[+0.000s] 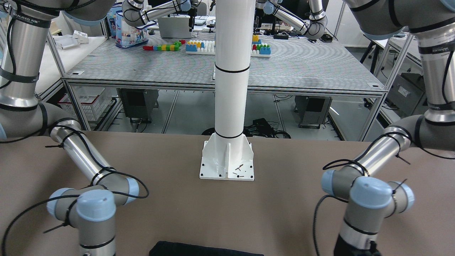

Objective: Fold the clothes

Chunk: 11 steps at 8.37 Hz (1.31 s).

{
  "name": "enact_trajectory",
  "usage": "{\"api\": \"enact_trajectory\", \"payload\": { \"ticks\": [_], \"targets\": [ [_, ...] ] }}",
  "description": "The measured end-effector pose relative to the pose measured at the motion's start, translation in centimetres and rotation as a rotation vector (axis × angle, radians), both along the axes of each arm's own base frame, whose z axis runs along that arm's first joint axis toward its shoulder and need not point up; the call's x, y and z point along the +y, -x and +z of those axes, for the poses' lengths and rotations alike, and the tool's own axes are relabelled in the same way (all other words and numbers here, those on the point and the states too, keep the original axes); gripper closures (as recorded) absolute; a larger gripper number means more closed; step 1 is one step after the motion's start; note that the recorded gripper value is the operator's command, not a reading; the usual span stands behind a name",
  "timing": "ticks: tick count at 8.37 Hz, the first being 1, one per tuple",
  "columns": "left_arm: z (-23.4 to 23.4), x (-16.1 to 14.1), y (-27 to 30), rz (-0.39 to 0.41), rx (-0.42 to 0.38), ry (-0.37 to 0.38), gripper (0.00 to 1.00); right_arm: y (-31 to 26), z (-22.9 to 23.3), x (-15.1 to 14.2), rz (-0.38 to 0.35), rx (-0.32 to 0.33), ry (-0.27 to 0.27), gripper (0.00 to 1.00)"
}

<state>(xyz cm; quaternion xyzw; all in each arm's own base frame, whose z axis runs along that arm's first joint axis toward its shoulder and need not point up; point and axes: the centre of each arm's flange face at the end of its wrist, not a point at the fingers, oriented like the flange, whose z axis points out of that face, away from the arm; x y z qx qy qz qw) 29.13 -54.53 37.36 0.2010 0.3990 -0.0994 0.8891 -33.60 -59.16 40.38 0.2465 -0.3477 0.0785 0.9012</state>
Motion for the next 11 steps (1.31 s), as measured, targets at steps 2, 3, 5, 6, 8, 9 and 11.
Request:
{"api": "enact_trajectory", "payload": {
  "ticks": [2,3,5,6,8,9,11],
  "targets": [
    [6.1,-0.2,9.2,0.045,-0.166,-0.048,0.00,-10.7,6.5,-0.1,-0.094,0.200,-0.072,0.06],
    [8.6,-0.4,13.9,0.072,-0.257,-0.070,0.00,-16.7,8.8,0.4,-0.132,0.310,-0.094,0.06],
    [12.3,-0.5,23.1,0.122,-0.417,-0.095,0.00,-26.7,10.5,2.6,-0.170,0.462,-0.090,0.06],
    [13.9,0.1,27.1,0.128,-0.469,-0.094,0.00,-30.6,10.4,4.2,-0.175,0.515,-0.077,0.06],
    [17.4,2.6,32.4,0.110,-0.515,-0.054,0.00,-35.3,10.6,7.9,-0.163,0.614,-0.056,0.06],
    [17.9,3.3,34.1,0.091,-0.519,-0.045,0.00,-36.2,10.6,9.0,-0.155,0.642,-0.053,0.06],
    [17.4,3.5,35.4,0.051,-0.522,-0.044,0.00,-36.6,10.2,9.5,-0.133,0.645,-0.052,0.06]
  ]
}}
